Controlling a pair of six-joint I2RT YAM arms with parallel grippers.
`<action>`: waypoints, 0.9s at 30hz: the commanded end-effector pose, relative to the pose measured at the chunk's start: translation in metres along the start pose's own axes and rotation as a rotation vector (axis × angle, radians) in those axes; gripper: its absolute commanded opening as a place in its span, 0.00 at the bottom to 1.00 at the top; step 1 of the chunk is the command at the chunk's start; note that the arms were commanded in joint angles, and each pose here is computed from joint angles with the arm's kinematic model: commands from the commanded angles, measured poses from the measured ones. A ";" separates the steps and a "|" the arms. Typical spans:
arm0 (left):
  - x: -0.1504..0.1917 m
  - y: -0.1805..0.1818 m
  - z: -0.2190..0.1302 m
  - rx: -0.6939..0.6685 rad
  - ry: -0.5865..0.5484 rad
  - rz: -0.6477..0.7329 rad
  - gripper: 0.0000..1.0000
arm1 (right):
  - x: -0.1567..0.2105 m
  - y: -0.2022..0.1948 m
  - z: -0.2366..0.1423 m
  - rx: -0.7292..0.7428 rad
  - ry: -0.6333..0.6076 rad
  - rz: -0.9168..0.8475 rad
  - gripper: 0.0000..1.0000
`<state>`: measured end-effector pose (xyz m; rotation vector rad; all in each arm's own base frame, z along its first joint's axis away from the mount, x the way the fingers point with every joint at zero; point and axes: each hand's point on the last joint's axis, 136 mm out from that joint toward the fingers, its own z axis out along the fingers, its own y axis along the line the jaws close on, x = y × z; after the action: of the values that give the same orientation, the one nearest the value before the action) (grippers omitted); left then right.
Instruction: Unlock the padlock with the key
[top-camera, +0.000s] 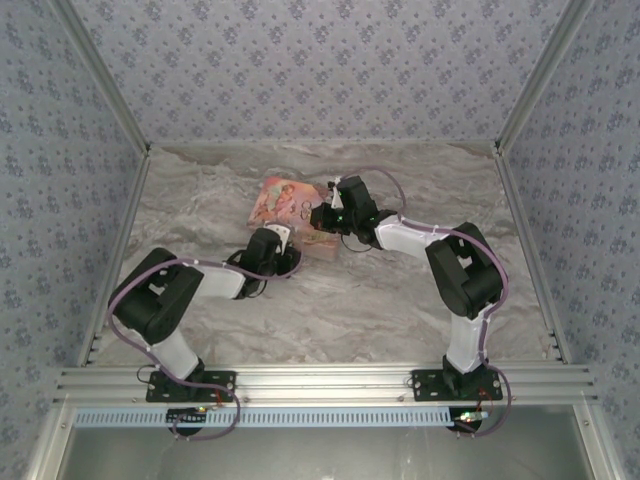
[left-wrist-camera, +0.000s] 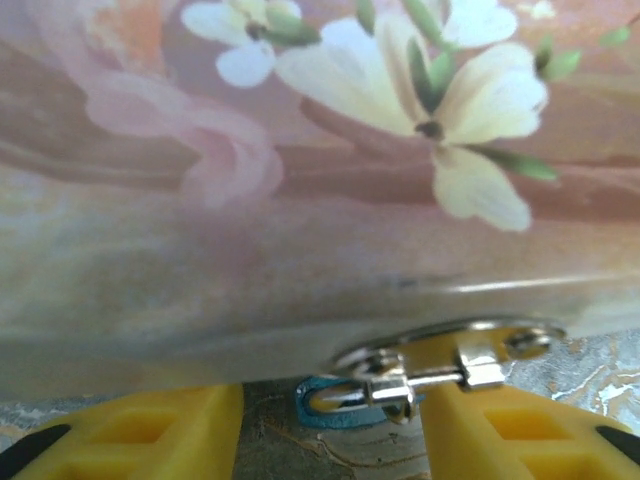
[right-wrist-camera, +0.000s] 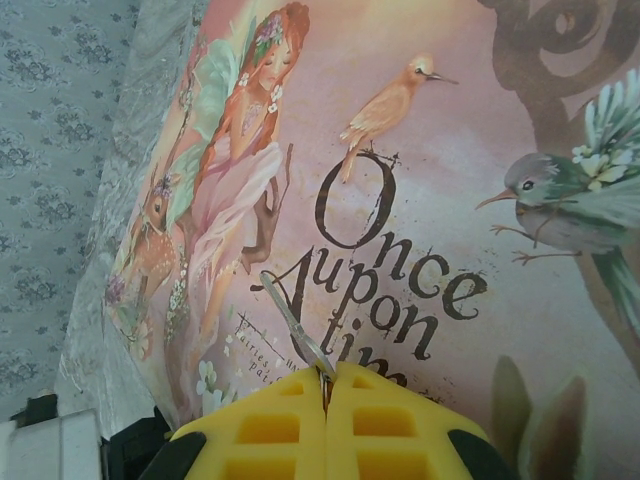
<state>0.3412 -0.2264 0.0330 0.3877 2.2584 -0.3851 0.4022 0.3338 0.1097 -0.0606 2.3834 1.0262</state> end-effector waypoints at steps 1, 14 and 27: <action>-0.015 -0.010 0.006 0.024 -0.038 0.024 0.45 | 0.083 -0.055 0.012 0.181 0.250 0.099 0.00; -0.022 -0.013 -0.005 0.035 -0.041 0.032 0.27 | 0.066 -0.041 0.007 0.142 0.196 0.050 0.00; -0.039 -0.018 -0.021 0.024 0.024 -0.077 0.25 | 0.038 -0.028 -0.030 0.124 0.072 -0.022 0.00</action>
<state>0.3275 -0.2282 0.0335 0.3988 2.3864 -0.3774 0.3833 0.3208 0.1140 -0.0843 2.3878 0.9914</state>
